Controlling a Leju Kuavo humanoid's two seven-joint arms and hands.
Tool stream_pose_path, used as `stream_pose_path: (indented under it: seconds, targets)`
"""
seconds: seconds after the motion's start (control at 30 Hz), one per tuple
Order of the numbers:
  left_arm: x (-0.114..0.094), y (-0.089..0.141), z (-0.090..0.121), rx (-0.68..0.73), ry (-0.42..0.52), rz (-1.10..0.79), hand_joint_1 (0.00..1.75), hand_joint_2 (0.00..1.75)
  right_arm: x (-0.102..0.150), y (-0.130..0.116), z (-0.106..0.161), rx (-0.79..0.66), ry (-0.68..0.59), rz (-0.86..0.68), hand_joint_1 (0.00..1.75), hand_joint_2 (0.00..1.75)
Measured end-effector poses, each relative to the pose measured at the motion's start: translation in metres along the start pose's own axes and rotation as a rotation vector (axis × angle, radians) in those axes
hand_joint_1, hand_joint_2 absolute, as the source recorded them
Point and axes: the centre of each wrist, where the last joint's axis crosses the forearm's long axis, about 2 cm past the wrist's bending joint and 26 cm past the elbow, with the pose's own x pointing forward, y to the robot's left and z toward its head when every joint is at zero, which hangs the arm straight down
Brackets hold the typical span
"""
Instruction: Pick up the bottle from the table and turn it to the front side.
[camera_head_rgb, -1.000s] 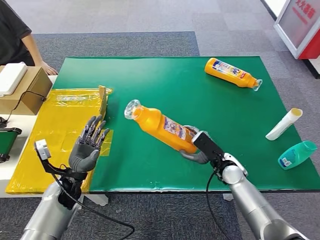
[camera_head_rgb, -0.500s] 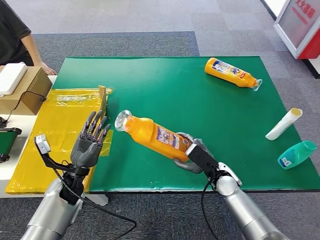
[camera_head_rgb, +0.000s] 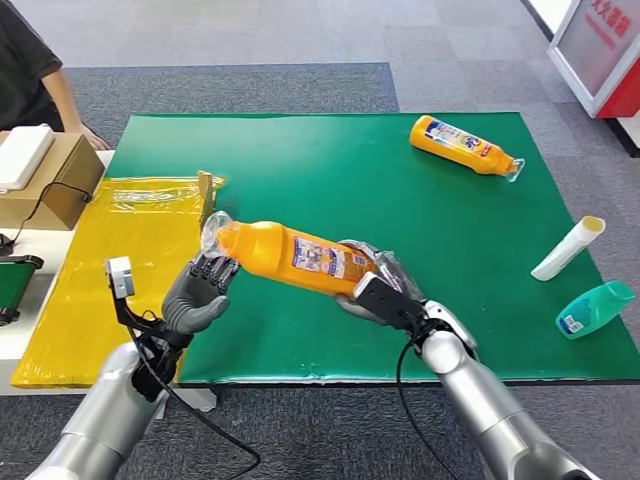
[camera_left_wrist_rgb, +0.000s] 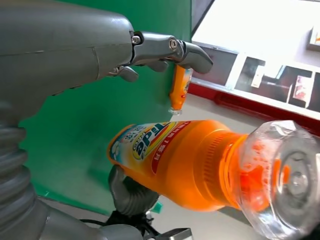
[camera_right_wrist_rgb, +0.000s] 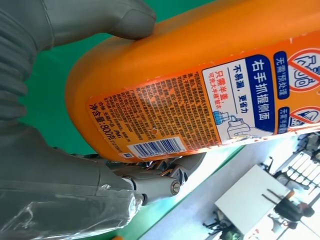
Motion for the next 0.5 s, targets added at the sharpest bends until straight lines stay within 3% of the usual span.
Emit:
stream_pose_path:
  seconds: [0.5]
  targets:
    - [0.004, 0.002, -0.015, -0.017, 0.043, -0.058, 0.00, 1.75, 0.010, 0.007, -0.010, 0.030, -0.036, 0.019, 1.75, 1.75]
